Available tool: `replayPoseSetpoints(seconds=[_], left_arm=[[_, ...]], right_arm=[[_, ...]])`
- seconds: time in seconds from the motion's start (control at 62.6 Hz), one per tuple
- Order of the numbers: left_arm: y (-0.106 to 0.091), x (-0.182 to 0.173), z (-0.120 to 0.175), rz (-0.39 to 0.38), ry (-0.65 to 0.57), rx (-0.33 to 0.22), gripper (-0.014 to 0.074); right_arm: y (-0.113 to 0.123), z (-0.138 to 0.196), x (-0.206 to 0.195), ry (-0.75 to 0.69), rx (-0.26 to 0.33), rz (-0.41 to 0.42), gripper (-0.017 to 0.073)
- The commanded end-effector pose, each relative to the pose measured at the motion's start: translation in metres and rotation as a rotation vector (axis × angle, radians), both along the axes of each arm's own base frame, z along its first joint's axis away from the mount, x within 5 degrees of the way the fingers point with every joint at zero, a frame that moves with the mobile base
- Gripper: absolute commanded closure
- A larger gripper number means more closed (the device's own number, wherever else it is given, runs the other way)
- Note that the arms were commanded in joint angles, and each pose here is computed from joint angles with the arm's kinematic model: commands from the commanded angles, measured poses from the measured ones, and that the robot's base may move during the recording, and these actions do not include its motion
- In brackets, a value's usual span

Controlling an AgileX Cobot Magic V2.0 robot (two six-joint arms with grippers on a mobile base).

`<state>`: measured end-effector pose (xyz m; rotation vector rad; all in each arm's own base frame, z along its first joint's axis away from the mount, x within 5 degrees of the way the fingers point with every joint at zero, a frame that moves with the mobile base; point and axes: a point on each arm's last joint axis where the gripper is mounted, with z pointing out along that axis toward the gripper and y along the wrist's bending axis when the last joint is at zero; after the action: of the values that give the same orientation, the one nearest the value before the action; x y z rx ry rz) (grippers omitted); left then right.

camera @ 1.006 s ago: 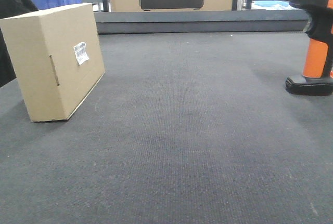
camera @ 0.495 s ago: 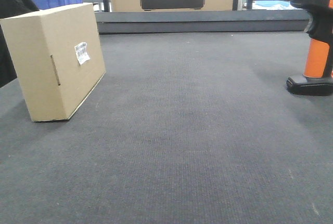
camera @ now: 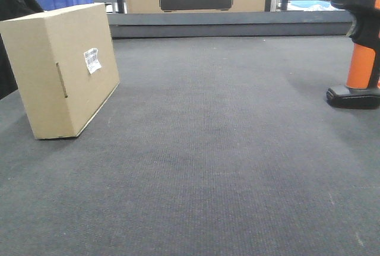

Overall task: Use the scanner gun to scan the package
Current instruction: 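Lower the left gripper onto the cardboard box and grasp its top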

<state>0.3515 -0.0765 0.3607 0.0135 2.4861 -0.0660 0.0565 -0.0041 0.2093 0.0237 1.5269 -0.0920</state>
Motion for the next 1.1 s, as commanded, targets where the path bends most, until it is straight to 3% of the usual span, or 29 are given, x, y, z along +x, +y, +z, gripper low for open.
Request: replayPoseSetpoints(seconds=[0.0,0.08,0.24,0.383,0.623,0.751,0.846,1.086], left_arm=[[-0.003,0.001,-0.003,0.003,0.037,-0.008,0.0594],[-0.004,0.0,-0.004,0.003,0.048,-0.018,0.0427],[-0.004,0.001,-0.006,0.007,0.054,-0.02,-0.0036],[-0.007,0.005,-0.016,0.01,0.104,-0.036,0.0071],[-0.025,0.011,-0.037,-0.026,0.173,-0.018,0.0072],[-0.023,0.015,-0.046,0.057,0.189,0.005,0.0072],[-0.022,0.016,-0.051,0.063,0.214,0.028,0.0072],[-0.024,0.018,-0.059,0.065,0.251,0.026,0.0077]], right_arm=[[0.0,0.002,0.0,-0.02,0.003,-0.001,0.0727],[0.0,0.002,0.0,-0.02,0.003,-0.001,0.0727],[0.0,0.002,0.0,-0.02,0.003,-0.001,0.0727],[0.0,0.002,0.0,-0.02,0.003,-0.001,0.0727],[0.0,0.002,0.0,-0.02,0.003,-0.001,0.0727],[0.0,0.002,0.0,-0.02,0.003,-0.001,0.0727],[0.0,0.002,0.0,-0.02,0.003,-0.001,0.0727],[0.0,0.002,0.0,-0.02,0.003,-0.001,0.0727]])
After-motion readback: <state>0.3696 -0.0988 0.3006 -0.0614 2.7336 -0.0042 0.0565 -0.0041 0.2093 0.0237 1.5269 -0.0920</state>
